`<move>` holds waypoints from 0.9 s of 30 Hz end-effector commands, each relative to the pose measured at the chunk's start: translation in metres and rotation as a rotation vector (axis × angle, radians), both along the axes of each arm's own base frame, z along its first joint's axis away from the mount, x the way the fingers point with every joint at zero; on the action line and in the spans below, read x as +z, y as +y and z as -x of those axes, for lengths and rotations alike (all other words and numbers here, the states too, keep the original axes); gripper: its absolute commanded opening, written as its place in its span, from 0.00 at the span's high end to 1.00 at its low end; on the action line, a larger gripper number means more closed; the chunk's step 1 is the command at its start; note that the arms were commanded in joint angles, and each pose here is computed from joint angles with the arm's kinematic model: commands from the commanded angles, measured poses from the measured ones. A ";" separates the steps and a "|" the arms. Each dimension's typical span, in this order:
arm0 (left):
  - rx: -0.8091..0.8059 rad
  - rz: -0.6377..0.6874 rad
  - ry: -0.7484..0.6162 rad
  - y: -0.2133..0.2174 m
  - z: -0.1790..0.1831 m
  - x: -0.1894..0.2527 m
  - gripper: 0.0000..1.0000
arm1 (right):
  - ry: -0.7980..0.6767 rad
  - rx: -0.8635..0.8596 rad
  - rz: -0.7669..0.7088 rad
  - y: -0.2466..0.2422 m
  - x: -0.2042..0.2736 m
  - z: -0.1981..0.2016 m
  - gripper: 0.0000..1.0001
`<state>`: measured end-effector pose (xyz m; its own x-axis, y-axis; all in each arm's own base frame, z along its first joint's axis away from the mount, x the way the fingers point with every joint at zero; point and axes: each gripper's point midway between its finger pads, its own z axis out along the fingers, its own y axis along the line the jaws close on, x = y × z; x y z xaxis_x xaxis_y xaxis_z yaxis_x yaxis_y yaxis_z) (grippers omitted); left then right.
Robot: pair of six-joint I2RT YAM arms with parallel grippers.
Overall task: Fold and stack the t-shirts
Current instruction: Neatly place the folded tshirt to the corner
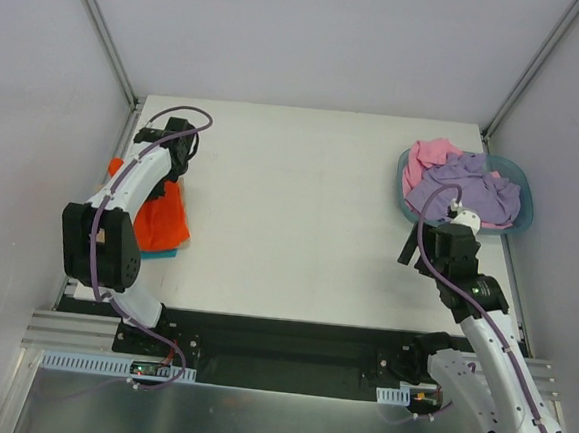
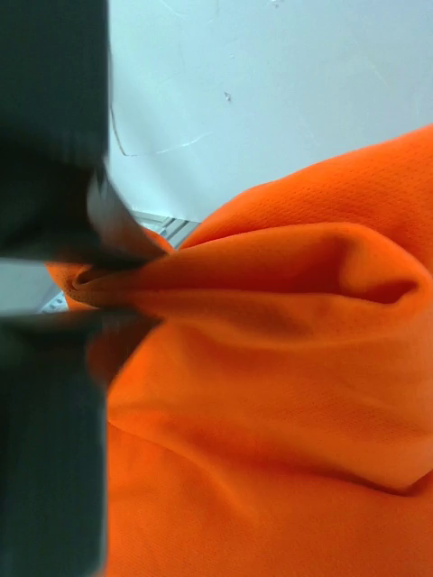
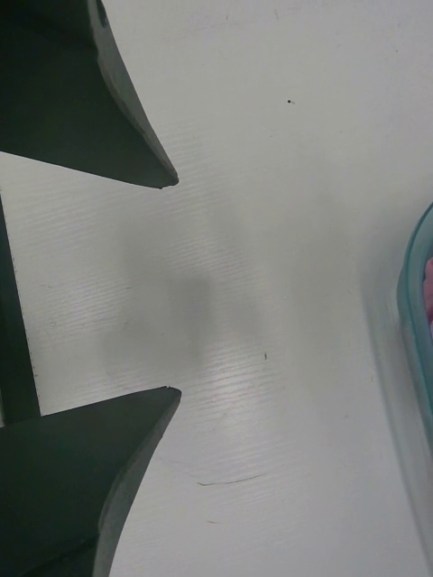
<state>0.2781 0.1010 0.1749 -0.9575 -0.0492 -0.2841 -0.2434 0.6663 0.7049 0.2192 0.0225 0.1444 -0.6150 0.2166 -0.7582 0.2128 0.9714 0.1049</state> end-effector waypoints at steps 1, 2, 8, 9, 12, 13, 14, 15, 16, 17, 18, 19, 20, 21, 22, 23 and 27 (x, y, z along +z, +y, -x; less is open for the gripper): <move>0.053 -0.017 0.002 0.007 0.001 -0.010 0.71 | -0.042 0.003 -0.002 -0.001 0.007 -0.004 0.03; 0.056 -0.019 0.001 0.008 0.000 -0.009 0.65 | -0.041 0.003 0.001 -0.001 0.007 -0.004 0.03; 0.083 -0.035 -0.015 0.013 -0.005 -0.007 0.01 | -0.034 0.002 0.003 -0.001 0.006 -0.005 0.03; 0.086 -0.024 -0.018 0.011 -0.006 -0.008 0.01 | -0.033 0.001 0.003 -0.001 0.006 -0.005 0.03; 0.093 0.009 -0.021 0.007 -0.010 -0.014 0.01 | -0.031 0.000 0.002 -0.001 0.005 -0.005 0.03; 0.095 0.020 -0.013 0.005 -0.012 -0.019 0.01 | -0.025 0.002 0.004 -0.001 0.004 -0.005 0.03; 0.102 0.030 -0.023 0.003 -0.015 -0.019 0.01 | -0.027 -0.002 0.001 -0.001 0.005 -0.005 0.03; 0.104 0.043 -0.022 0.002 -0.016 -0.021 0.01 | -0.025 0.000 0.002 -0.001 0.004 -0.005 0.03; 0.108 0.085 -0.027 -0.004 -0.018 -0.025 0.01 | -0.025 -0.002 0.001 -0.001 0.004 -0.005 0.03; 0.111 0.115 -0.046 -0.008 -0.021 -0.024 0.01 | -0.024 -0.001 0.003 -0.001 0.004 -0.005 0.03; 0.114 0.144 -0.060 -0.012 -0.022 -0.023 0.01 | -0.025 -0.002 0.004 -0.001 0.005 -0.005 0.03; 0.114 0.179 -0.106 -0.017 -0.025 -0.015 0.01 | -0.024 -0.004 0.002 -0.001 0.004 -0.005 0.03; 0.118 0.232 -0.140 -0.025 -0.027 -0.013 0.01 | -0.024 -0.005 0.003 -0.001 0.004 -0.005 0.03; 0.117 0.269 -0.171 -0.031 -0.028 -0.008 0.01 | -0.024 -0.005 0.003 -0.001 0.004 -0.005 0.03; 0.113 0.307 -0.247 -0.035 -0.031 0.010 0.01 | -0.025 -0.002 -0.002 -0.001 0.005 -0.006 0.03; 0.108 0.392 -0.292 -0.048 -0.033 0.015 0.01 | -0.026 0.001 -0.005 0.000 0.005 -0.006 0.03; -0.043 0.713 -0.522 -0.108 -0.045 0.044 0.01 | -0.030 0.061 -0.044 0.013 0.005 -0.007 0.03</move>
<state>0.3108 0.0577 0.1678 -0.8602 -0.2589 -0.4393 -0.4336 0.8247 0.3631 0.2188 0.0248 0.1419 -0.6240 0.2127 -0.7519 0.2005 0.9736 0.1090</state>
